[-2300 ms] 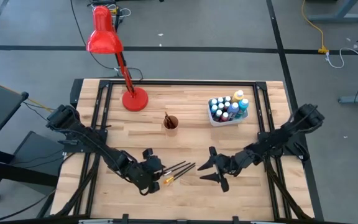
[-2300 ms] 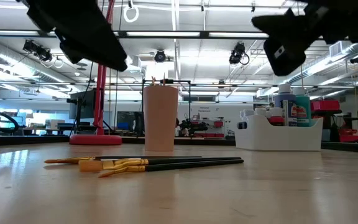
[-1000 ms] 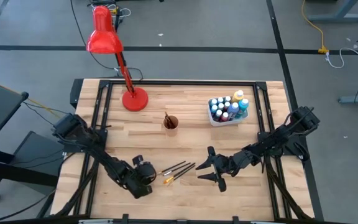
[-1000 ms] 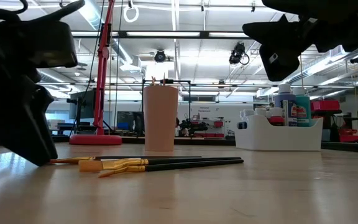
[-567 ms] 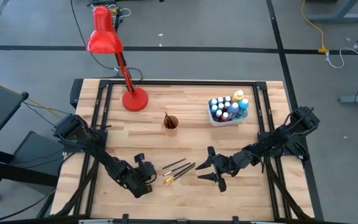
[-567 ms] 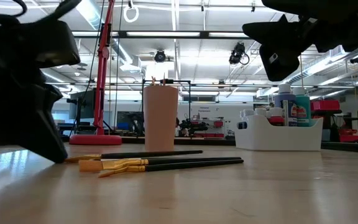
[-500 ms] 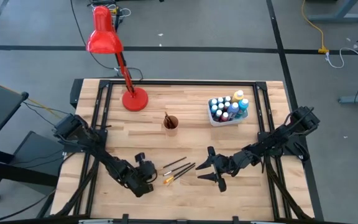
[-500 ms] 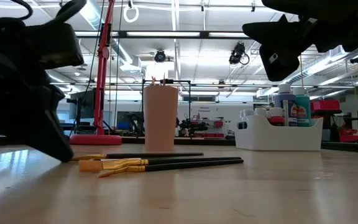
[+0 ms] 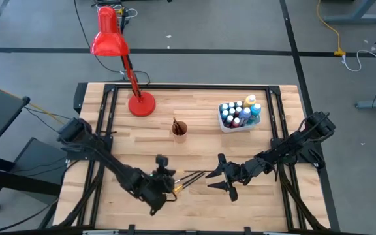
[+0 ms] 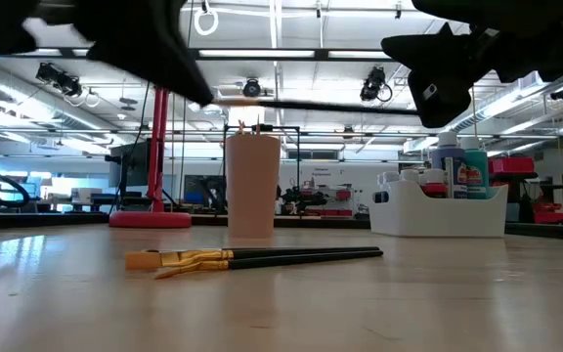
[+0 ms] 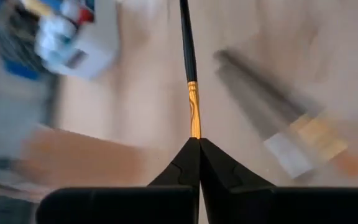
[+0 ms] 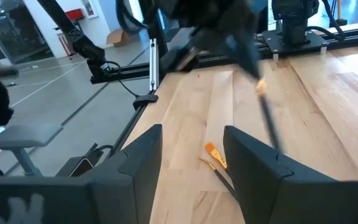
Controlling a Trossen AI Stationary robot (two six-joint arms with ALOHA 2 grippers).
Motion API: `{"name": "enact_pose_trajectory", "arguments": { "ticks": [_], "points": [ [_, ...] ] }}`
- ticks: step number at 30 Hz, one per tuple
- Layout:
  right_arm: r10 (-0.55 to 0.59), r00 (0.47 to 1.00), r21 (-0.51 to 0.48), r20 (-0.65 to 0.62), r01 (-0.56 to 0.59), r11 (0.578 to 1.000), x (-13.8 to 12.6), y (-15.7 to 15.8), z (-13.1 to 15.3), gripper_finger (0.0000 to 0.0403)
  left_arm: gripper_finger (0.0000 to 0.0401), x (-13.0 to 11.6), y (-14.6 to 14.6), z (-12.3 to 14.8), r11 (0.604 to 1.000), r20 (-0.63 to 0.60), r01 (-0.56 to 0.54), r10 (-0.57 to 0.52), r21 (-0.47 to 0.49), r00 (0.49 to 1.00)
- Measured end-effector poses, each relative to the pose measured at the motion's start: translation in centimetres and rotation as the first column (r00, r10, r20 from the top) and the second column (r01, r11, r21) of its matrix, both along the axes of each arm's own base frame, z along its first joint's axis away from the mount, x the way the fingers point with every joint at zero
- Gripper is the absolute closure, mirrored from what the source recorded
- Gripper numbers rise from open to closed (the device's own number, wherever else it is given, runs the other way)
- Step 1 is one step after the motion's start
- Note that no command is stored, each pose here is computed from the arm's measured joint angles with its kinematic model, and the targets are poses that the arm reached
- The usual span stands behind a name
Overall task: Pick & Place Paint Supplies
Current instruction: Put the orange paintbrush into the orange cup
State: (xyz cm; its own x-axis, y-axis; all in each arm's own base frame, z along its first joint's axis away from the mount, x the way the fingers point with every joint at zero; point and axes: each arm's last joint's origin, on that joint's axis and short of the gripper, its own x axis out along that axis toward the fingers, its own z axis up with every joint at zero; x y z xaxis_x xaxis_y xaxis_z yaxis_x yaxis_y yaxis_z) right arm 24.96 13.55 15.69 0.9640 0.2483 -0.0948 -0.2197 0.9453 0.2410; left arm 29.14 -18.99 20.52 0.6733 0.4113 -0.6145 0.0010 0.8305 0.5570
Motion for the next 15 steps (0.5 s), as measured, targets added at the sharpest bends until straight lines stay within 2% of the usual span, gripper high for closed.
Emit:
{"name": "enact_pose_trajectory", "arguments": {
  "ticks": [2,4,8,10,15],
  "points": [
    [0.000,1.000,0.000,0.000,0.000,1.000,0.0,0.0,0.0,0.0230,0.0399,0.6,0.8,1.8,0.983,-0.115,0.079,-0.061,0.166,0.992],
    [0.000,1.000,0.000,0.000,0.000,1.000,0.0,0.0,0.0,0.0230,0.0399,1.3,1.7,3.8,0.942,-0.193,0.136,-0.079,0.307,0.978],
    [0.000,1.000,0.000,0.000,0.000,1.000,0.0,0.0,0.0,0.0230,0.0399,2.4,3.7,7.1,0.808,-0.359,0.259,-0.063,0.530,0.931],
    [0.000,1.000,0.000,0.000,0.000,1.000,0.0,0.0,0.0,0.0230,0.0399,2.9,4.7,8.7,0.744,-0.423,0.311,-0.042,0.591,0.905],
    [0.000,1.000,-0.001,-0.001,0.000,1.000,0.0,0.0,0.0,0.0230,0.0399,3.5,7.4,11.0,0.654,-0.582,0.436,0.006,0.618,0.813]
  ]
}}
